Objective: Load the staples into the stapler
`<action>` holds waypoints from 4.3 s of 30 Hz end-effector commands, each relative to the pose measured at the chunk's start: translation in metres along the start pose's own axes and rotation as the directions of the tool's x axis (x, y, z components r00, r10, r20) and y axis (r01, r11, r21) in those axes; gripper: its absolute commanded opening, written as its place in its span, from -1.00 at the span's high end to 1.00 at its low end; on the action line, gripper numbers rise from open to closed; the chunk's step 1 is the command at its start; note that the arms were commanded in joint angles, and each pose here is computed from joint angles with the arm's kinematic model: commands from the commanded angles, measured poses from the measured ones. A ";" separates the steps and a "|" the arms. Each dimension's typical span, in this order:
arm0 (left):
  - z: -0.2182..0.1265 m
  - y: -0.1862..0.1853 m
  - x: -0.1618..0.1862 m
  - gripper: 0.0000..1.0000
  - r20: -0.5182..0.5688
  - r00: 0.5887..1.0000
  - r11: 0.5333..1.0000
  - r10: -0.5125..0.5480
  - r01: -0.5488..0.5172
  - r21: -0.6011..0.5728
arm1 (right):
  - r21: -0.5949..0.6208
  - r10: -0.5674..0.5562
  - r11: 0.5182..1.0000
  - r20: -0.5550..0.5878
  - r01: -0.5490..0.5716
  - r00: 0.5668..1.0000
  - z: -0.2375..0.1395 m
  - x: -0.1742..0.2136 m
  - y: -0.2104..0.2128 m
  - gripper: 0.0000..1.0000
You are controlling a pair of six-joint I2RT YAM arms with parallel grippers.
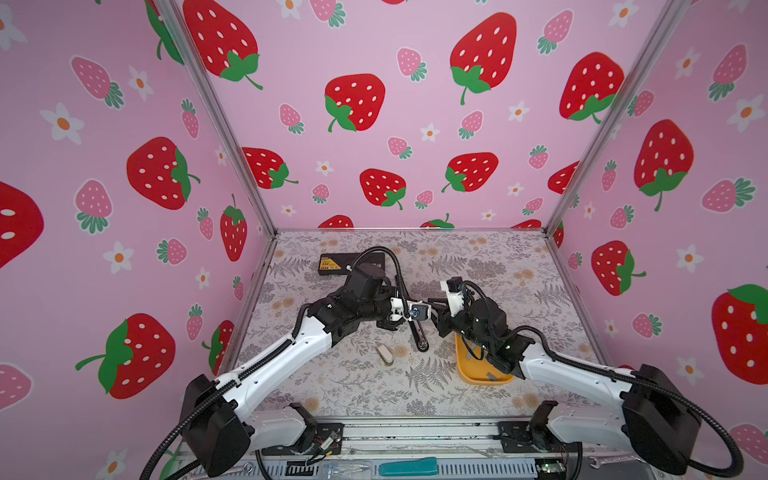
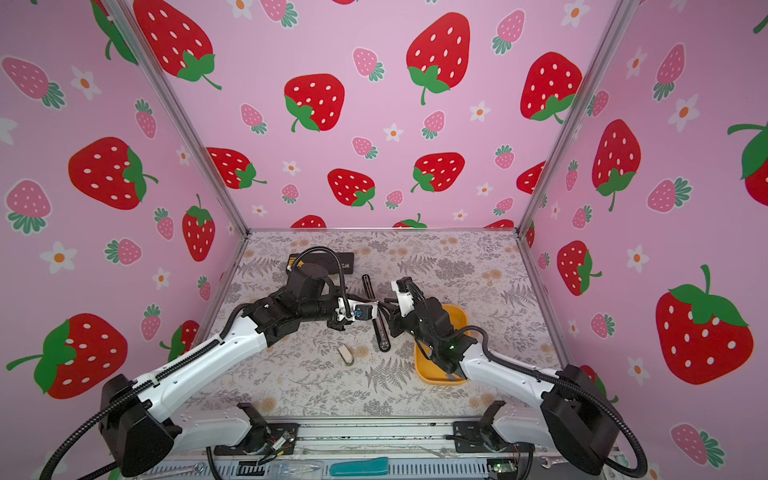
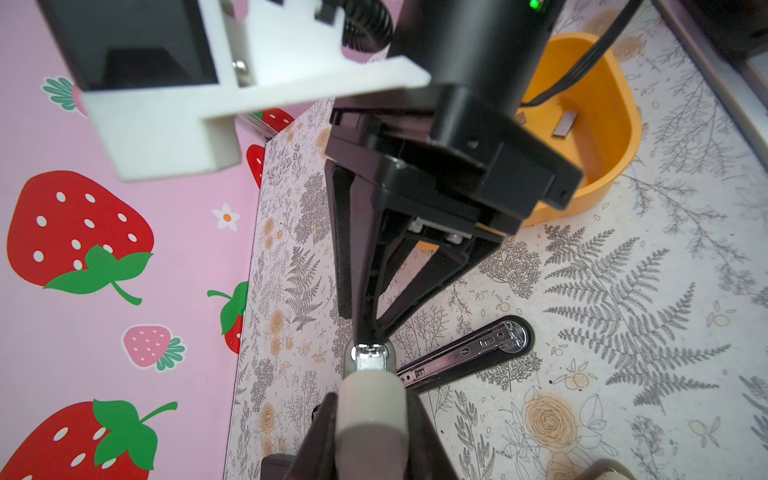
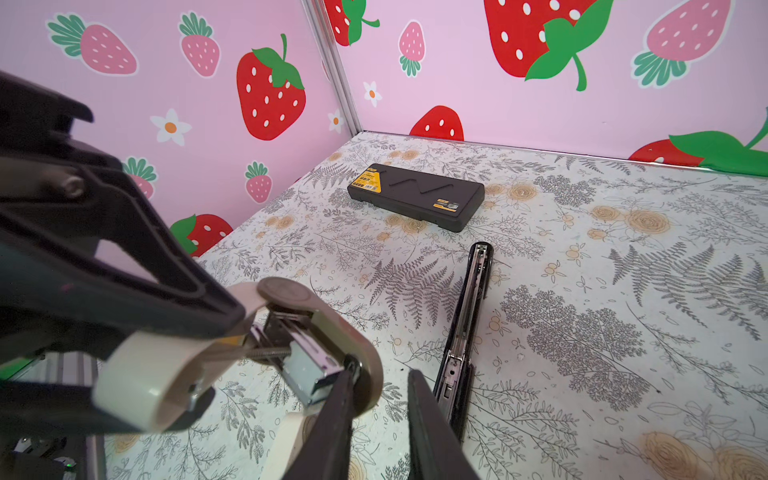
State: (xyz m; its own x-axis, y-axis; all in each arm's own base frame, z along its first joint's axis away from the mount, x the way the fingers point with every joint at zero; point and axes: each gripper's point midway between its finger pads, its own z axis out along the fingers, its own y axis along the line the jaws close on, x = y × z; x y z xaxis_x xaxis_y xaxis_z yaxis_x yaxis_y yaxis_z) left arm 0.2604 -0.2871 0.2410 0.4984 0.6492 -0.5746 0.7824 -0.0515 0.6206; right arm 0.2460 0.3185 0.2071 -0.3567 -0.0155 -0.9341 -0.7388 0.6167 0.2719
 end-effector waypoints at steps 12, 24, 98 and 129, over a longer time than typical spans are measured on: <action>-0.011 0.005 -0.051 1.00 0.219 0.976 1.000 0.017 -0.022 0.020 | -0.057 -0.002 0.998 -0.007 0.001 1.000 0.006 -0.005 0.013 0.47; -0.007 0.002 -0.054 1.00 0.256 0.967 0.998 -0.017 0.002 0.059 | -0.068 0.000 0.998 -0.003 0.000 1.000 0.006 -0.007 0.015 0.45; -0.037 -0.005 -0.051 -0.41 0.377 0.926 0.997 0.003 -0.033 0.075 | -0.103 -0.356 0.917 0.223 0.385 0.907 -0.023 -0.016 0.067 1.00; -0.089 0.114 0.073 -0.52 0.105 0.985 0.827 -0.136 0.171 -0.535 | 0.170 -0.067 0.970 -0.502 0.175 0.862 0.097 0.107 0.010 1.00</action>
State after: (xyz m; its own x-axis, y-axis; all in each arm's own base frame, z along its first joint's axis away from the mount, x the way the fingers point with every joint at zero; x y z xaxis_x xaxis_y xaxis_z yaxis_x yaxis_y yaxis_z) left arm 0.3480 -0.1805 0.3045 0.4143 0.5852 -0.6971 0.5493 0.4500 0.7042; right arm 0.2557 0.4016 0.0993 -0.5126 -0.4183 -0.7498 -0.6961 0.7137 0.0777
